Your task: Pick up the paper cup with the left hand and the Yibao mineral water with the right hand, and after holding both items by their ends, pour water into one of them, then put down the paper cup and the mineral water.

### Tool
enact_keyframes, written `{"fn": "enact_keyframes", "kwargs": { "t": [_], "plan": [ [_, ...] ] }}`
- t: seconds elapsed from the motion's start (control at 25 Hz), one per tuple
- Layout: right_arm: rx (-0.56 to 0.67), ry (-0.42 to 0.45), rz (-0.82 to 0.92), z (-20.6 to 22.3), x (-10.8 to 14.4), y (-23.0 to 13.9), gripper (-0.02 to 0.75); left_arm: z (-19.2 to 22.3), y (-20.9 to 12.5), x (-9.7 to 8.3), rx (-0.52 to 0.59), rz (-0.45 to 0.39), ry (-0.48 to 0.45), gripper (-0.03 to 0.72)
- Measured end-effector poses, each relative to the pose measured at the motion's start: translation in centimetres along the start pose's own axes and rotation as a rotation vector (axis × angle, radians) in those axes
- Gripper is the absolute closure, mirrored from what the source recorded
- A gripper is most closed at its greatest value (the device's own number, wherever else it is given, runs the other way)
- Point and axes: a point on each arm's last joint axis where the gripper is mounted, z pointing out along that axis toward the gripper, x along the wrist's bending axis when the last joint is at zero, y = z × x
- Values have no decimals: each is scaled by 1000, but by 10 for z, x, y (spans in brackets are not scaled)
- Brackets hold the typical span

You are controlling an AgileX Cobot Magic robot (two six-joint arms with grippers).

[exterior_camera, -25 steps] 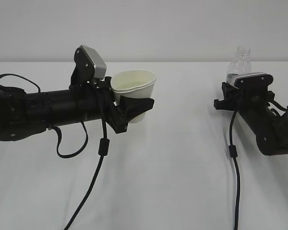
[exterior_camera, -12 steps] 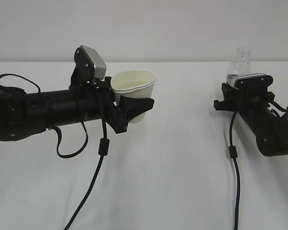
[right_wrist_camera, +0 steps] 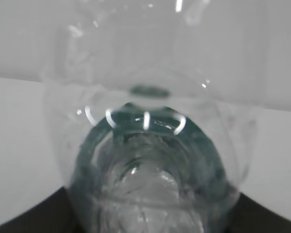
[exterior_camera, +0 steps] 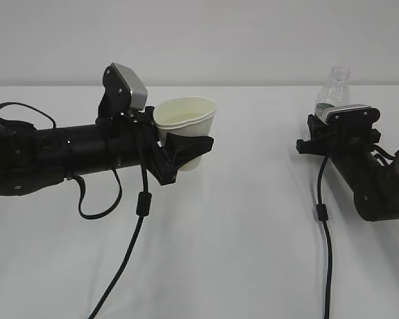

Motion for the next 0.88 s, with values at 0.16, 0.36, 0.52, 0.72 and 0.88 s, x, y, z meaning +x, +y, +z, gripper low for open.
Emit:
{"fn": "enact_keyframes", "kwargs": {
  "t": [0.16, 0.36, 0.52, 0.72, 0.88],
  "plan": [
    [-3, 11, -5, 0, 0, 0, 395, 0, 0, 0, 0, 0, 0, 291],
    [-7, 40, -17, 0, 3, 0, 300, 0, 0, 0, 0, 0, 0, 291],
    [17, 62, -23, -1, 5, -5, 202, 0, 0, 0, 0, 0, 0, 291],
    [25, 73, -27, -1, 6, -6, 152, 0, 0, 0, 0, 0, 0, 291],
    [35, 75, -27, -4, 7, -8, 145, 0, 0, 0, 0, 0, 0, 291]
  ]
}}
